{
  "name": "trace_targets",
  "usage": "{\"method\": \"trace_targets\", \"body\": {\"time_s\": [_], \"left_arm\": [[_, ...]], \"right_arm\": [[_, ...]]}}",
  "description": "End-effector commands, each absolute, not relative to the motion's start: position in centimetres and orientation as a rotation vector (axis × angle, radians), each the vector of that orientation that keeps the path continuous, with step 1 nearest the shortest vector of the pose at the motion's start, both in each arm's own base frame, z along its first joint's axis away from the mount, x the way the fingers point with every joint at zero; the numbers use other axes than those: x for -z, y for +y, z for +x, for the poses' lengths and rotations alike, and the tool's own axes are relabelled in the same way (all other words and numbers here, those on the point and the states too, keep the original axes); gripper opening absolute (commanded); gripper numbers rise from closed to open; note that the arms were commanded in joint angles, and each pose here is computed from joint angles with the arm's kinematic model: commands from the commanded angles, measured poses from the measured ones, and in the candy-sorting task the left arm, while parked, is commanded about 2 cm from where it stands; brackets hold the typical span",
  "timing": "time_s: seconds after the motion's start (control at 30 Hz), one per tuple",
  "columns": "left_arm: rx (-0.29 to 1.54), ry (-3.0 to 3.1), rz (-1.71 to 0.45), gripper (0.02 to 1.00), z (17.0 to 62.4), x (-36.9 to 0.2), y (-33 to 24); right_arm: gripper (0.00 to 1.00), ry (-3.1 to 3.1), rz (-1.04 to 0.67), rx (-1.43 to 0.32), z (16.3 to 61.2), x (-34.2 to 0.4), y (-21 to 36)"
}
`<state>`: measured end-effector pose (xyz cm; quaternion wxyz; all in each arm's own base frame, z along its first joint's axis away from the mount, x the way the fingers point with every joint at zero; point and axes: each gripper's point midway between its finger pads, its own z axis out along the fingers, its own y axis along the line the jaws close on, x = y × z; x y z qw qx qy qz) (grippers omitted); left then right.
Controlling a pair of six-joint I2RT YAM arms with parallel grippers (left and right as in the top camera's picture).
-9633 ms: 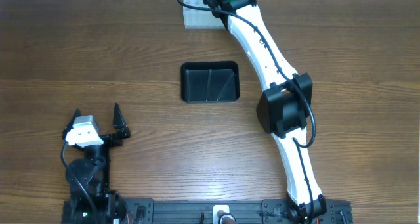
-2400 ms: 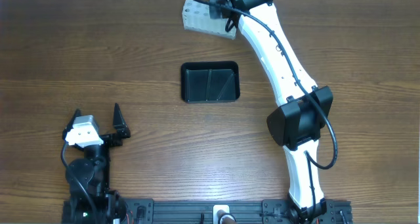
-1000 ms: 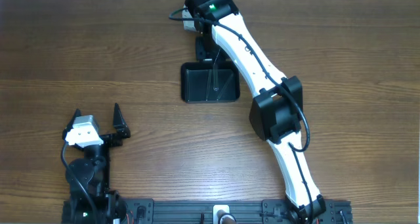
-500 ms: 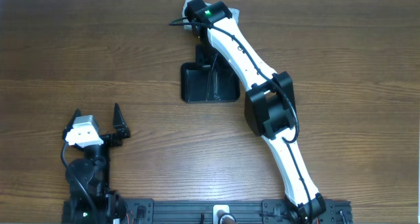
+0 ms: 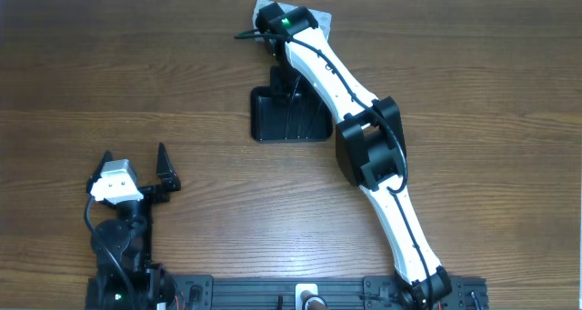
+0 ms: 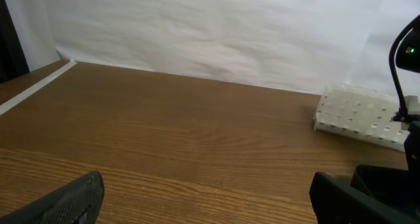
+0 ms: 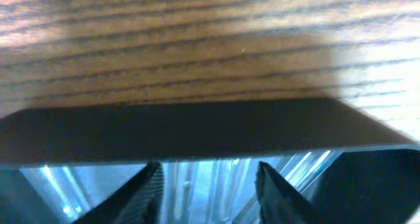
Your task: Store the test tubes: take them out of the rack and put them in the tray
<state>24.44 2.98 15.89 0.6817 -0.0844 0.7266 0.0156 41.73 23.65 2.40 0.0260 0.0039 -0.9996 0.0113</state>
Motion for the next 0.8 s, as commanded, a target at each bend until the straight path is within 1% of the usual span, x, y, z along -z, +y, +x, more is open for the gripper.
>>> {"method": "trace_targets", "body": {"time_s": [0.03, 0.1, 0.13, 0.2, 0.3, 0.43, 0.47, 0.6, 0.63, 0.73, 0.77, 0.8], "left_arm": [[-0.047, 1.626, -0.183, 0.998, 24.4, -15.9, 3.1], [-0.046, 1.626, -0.184, 0.998, 24.4, -15.9, 3.1], [-0.047, 1.626, -0.183, 0.998, 24.4, -15.9, 3.1], [-0.047, 1.626, -0.183, 0.996, 24.4, -15.9, 3.1], [-0.047, 1.626, -0.183, 0.998, 24.4, -15.9, 3.1], [-0.047, 1.626, -0.183, 0.996, 24.4, -15.9, 3.1], [-0.047, 1.626, -0.183, 0.998, 24.4, -15.9, 3.1], [-0.046, 1.626, -0.184, 0.998, 24.4, -15.9, 3.1], [-0.047, 1.626, -0.183, 0.998, 24.4, -15.9, 3.1], [-0.047, 1.626, -0.183, 0.998, 24.4, -15.9, 3.1], [-0.047, 1.626, -0.183, 0.998, 24.4, -15.9, 3.1], [-0.047, 1.626, -0.183, 0.998, 24.4, -15.9, 3.1]], "right_arm": [[0.603, -3.121, 0.018, 0.109, 41.1, -7.2, 24.8], [0.724, -3.151, 0.039, 0.138, 40.7, -9.9, 24.5], [0.783, -3.177, 0.093, 0.153, 40.4, -11.8, 24.3], [0.866, -3.213, 0.177, 0.148, 40.0, -14.4, 23.5], [0.985, -3.272, 0.343, 0.033, 38.7, -18.8, 20.8], [0.993, -3.319, 0.479, -0.176, 37.0, -23.4, 16.7], [0.991, -3.346, 0.511, -0.159, 36.5, -24.8, 16.2], [0.993, -3.426, 0.459, -0.097, 34.6, -28.3, 14.2], [0.993, -3.441, 0.433, -0.088, 33.2, -29.2, 12.9], [0.991, -3.453, 0.394, -0.116, 30.4, -30.0, 10.5], [0.991, -3.456, 0.375, -0.130, 29.0, -30.1, 9.4], [0.991, -3.457, 0.340, -0.155, 26.7, -30.1, 7.7]]}}
